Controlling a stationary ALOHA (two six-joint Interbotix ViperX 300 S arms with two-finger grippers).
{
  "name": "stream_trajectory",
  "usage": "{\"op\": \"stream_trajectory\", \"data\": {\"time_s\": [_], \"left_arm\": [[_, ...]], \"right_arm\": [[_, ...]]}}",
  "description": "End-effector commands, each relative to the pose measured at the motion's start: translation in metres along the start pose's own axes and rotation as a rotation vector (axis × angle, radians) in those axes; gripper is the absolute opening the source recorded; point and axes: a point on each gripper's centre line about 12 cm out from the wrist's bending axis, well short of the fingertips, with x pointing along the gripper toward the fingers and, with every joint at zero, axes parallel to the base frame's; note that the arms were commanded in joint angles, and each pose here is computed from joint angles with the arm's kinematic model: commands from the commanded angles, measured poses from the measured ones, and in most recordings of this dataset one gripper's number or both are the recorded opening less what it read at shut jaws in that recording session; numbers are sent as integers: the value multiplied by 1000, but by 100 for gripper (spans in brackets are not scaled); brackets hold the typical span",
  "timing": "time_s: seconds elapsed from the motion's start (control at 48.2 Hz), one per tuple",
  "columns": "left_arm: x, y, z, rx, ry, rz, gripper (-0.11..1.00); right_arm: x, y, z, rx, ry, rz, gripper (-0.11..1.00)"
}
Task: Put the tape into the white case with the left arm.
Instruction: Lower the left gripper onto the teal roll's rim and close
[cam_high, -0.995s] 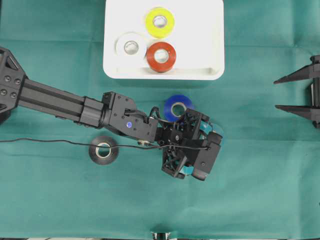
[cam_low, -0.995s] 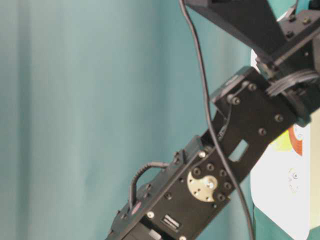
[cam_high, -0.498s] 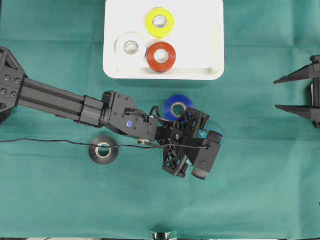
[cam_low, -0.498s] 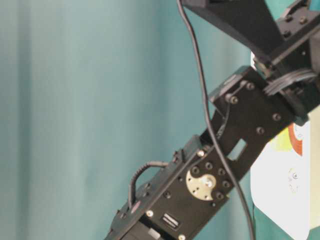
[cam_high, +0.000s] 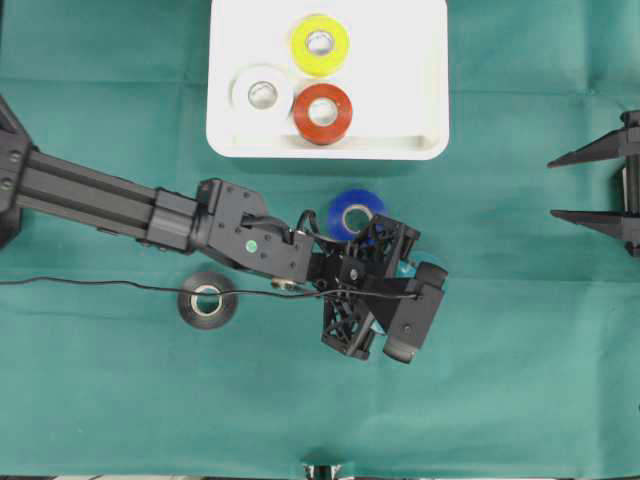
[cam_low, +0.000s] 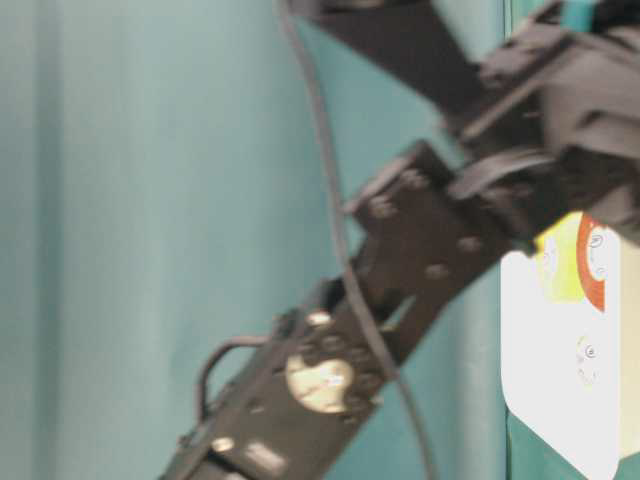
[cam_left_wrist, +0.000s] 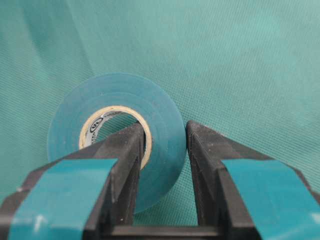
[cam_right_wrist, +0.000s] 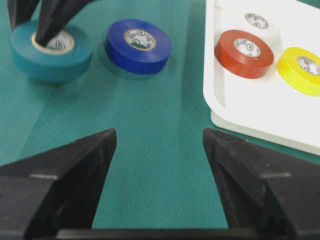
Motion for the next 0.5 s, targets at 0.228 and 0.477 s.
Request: {"op": "stream_trajectory", "data": {"time_s": [0.228,0.477], "left_arm": [[-41,9,38,0,-76,18,25],[-43,12,36,2,-72,23,25]], "right_arm": [[1,0,3,-1,-7,-1,97],[1,0,3,-1,-6,-1,97]]}}
